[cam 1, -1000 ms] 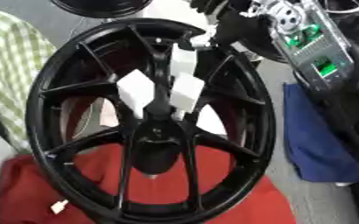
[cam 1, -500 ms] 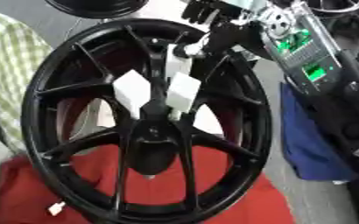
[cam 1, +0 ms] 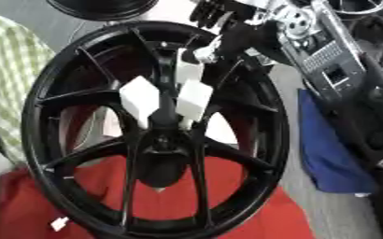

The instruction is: Pull the pin out of the wheel hub.

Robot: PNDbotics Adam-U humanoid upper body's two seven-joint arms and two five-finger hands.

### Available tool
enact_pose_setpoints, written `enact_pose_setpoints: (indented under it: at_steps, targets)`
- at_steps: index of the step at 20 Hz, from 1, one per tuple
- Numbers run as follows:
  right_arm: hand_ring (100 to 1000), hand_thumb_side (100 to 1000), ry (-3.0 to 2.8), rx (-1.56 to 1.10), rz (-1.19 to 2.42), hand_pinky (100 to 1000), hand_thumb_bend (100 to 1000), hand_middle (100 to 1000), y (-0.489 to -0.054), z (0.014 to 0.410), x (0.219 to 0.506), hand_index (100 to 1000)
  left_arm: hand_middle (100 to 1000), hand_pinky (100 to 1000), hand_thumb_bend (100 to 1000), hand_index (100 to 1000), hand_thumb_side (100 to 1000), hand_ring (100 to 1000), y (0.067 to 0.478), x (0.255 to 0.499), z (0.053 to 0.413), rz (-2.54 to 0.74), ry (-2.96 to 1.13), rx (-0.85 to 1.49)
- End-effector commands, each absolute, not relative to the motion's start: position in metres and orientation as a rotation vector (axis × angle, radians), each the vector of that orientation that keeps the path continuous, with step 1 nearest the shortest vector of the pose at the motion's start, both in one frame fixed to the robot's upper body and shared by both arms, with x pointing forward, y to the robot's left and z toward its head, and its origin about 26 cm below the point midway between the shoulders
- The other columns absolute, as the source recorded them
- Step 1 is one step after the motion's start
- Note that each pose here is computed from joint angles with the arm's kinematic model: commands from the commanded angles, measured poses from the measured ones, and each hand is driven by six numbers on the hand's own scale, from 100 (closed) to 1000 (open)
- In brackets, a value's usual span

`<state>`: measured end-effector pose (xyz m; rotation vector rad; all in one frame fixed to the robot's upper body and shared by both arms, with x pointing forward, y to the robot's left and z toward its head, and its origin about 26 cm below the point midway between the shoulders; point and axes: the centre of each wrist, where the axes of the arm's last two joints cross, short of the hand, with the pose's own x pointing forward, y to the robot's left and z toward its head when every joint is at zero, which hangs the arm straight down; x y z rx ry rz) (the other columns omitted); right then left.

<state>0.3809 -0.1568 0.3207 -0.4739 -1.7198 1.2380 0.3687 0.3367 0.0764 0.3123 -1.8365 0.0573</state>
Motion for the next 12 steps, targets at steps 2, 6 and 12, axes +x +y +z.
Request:
enact_pose_setpoints:
  at_steps: [2, 6, 12]
  targets:
    - [778, 297, -1.867, -0.540, 1.173, 691, 539, 674, -0.162, 0.352, 0.357, 758, 613, 523, 111, 725, 889, 640, 0.339, 0.370, 0.085, 0.038, -1.861, 0.320]
    - [778, 296, -1.917, -0.554, 1.216, 695, 539, 677, -0.158, 0.358, 0.335, 759, 613, 524, 111, 725, 889, 640, 0.339, 0.370, 0.085, 0.039, -1.862, 0.322]
    - [783, 280, -1.871, -0.537, 1.245, 701, 542, 682, -0.160, 0.350, 0.333, 762, 613, 524, 111, 725, 890, 641, 0.339, 0.371, 0.086, 0.040, -1.865, 0.318]
